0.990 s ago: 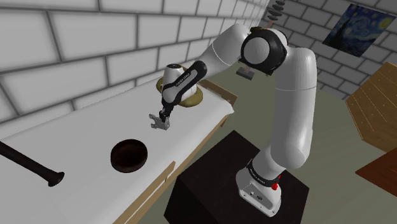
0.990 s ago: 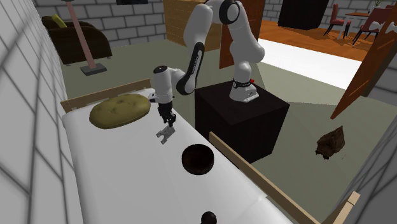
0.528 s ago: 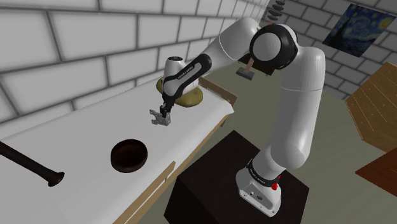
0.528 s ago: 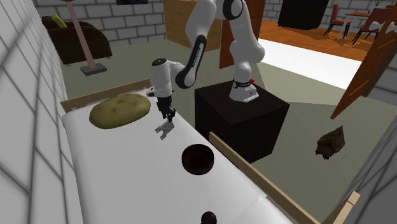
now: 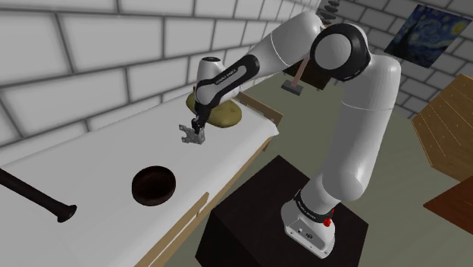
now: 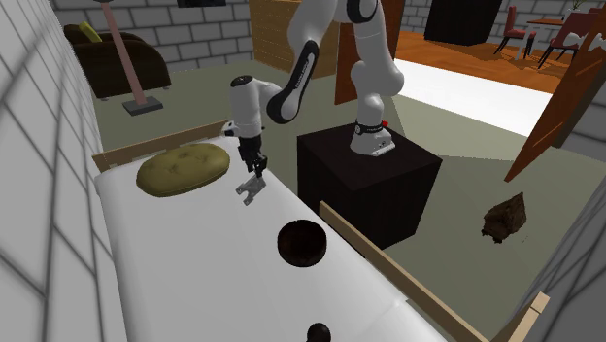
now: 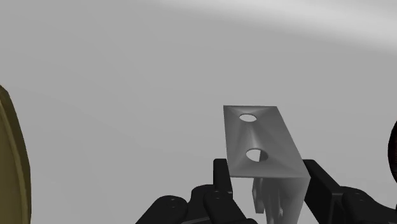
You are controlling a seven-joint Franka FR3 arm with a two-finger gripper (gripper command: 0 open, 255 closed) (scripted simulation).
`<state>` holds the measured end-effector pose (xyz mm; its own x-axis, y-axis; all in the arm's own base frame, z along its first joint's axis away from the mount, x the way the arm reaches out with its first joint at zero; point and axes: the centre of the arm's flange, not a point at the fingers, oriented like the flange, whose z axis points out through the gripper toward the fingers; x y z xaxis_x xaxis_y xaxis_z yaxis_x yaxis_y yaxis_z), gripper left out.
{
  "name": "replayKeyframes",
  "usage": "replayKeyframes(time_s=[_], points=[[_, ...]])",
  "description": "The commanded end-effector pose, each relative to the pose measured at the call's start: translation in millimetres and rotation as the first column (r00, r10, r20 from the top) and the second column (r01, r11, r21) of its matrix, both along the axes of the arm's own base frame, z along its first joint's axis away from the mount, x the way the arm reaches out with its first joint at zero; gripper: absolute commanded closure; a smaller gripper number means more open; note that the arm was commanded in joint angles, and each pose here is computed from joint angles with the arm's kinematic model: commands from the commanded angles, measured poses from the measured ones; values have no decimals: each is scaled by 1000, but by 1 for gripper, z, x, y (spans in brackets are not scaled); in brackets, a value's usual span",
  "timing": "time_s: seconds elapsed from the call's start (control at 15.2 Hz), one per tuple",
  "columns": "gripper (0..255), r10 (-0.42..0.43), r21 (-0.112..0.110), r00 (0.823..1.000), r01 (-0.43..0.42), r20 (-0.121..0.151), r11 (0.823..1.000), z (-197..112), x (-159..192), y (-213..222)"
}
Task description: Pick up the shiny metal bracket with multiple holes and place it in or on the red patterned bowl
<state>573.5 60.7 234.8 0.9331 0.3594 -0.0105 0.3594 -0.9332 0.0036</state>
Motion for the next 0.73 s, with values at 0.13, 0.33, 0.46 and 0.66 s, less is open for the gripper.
replayKeyframes(time_s=[0.13, 0.33, 0.46, 0.66], points=[[255, 0, 0, 1000, 0, 0, 1000, 22, 1, -1], [255, 0, 0, 1000, 0, 0, 1000, 27, -9, 23], [255, 0, 0, 1000, 0, 0, 1000, 30, -20, 47], [255, 0, 0, 1000, 0, 0, 1000, 34, -36, 83]])
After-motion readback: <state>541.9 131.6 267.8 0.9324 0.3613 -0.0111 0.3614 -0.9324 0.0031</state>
